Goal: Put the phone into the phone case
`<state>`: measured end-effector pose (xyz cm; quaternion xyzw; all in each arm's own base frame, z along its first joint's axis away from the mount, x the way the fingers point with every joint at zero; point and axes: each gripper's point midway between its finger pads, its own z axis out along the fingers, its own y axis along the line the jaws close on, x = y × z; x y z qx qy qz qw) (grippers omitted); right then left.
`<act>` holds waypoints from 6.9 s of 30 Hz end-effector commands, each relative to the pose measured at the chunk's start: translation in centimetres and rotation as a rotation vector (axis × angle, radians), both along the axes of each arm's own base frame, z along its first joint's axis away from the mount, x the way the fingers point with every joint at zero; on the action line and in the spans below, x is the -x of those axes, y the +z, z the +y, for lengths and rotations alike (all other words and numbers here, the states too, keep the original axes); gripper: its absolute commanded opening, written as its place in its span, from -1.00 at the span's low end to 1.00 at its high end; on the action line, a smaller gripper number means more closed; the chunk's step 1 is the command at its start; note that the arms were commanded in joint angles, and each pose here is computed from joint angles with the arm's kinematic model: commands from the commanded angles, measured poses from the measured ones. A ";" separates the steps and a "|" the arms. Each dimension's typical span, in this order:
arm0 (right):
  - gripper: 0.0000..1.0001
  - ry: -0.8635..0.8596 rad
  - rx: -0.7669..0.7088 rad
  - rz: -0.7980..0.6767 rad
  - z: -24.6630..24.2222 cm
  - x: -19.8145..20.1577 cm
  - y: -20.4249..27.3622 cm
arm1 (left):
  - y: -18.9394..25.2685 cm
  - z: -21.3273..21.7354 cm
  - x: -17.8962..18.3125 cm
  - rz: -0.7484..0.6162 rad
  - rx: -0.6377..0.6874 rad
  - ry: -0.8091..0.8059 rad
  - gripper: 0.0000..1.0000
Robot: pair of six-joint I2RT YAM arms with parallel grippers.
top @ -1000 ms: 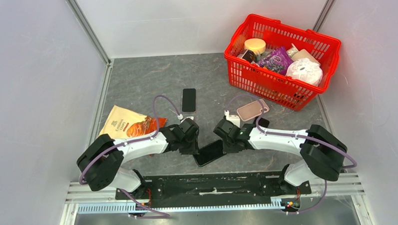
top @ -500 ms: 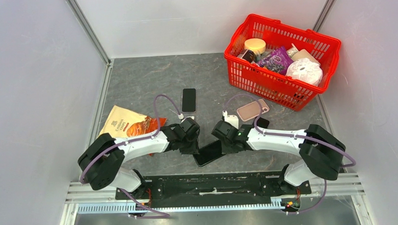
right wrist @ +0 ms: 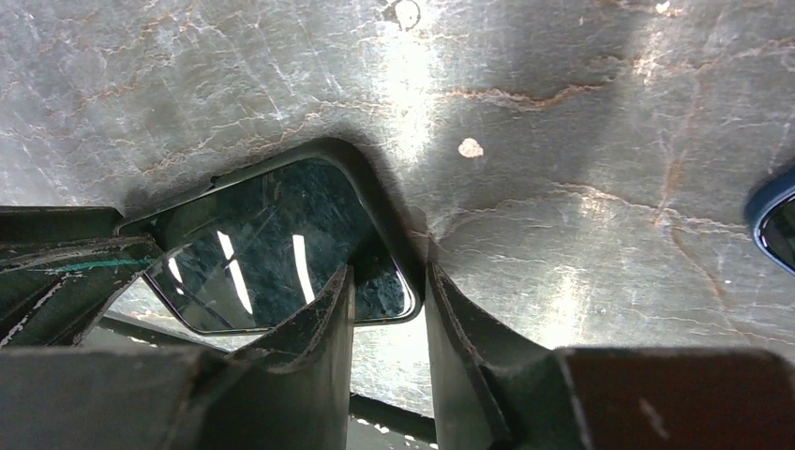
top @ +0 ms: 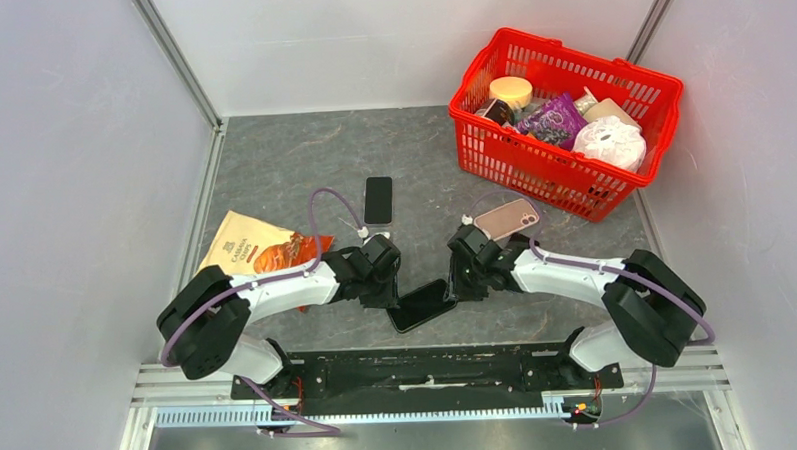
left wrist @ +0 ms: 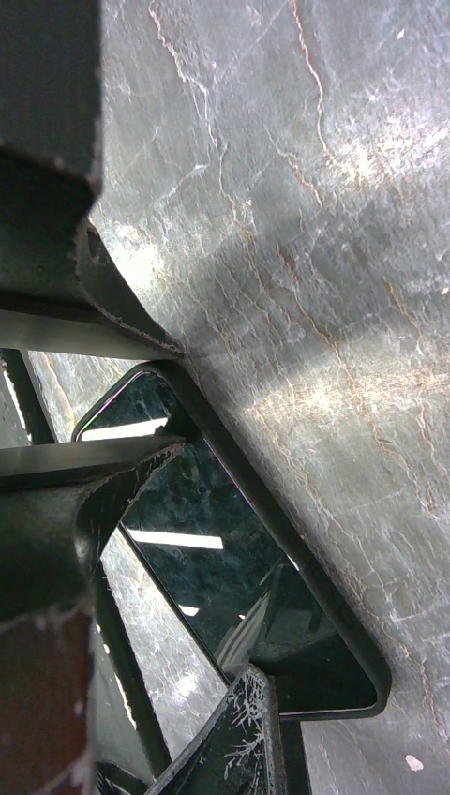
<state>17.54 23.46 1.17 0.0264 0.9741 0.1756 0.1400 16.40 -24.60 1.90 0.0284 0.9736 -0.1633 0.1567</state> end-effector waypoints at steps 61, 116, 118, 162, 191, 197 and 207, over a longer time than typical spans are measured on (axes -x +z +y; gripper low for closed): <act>0.85 -0.223 -0.147 -0.130 -8.7 -2.3 7.8 | 0.5 -8.8 -0.7 -0.322 -0.225 -0.882 0.83; 0.84 -0.286 -0.035 -0.140 -11.2 -3.1 6.3 | 4.6 10.5 -31.5 -0.389 -0.368 0.180 0.06; 0.84 -0.298 -0.026 -0.144 -11.4 -3.3 6.3 | 4.4 10.7 -31.4 -0.384 -0.373 0.187 0.60; 0.80 -0.701 0.086 -0.288 -18.2 -4.8 9.6 | 5.2 -22.6 -23.6 -0.552 0.163 -0.455 0.15; 0.85 -0.659 0.144 -0.263 -17.7 -7.3 7.2 | 2.2 -14.8 -18.2 -0.512 -0.082 -0.256 -0.95; 0.89 -0.643 0.167 -0.238 -17.5 -8.0 6.0 | 2.6 -9.6 -15.3 -0.432 -0.134 -0.063 -0.96; 0.90 -0.600 0.170 -0.163 -16.4 -8.8 3.3 | 2.7 -2.5 -9.2 -0.358 -0.135 0.114 -0.95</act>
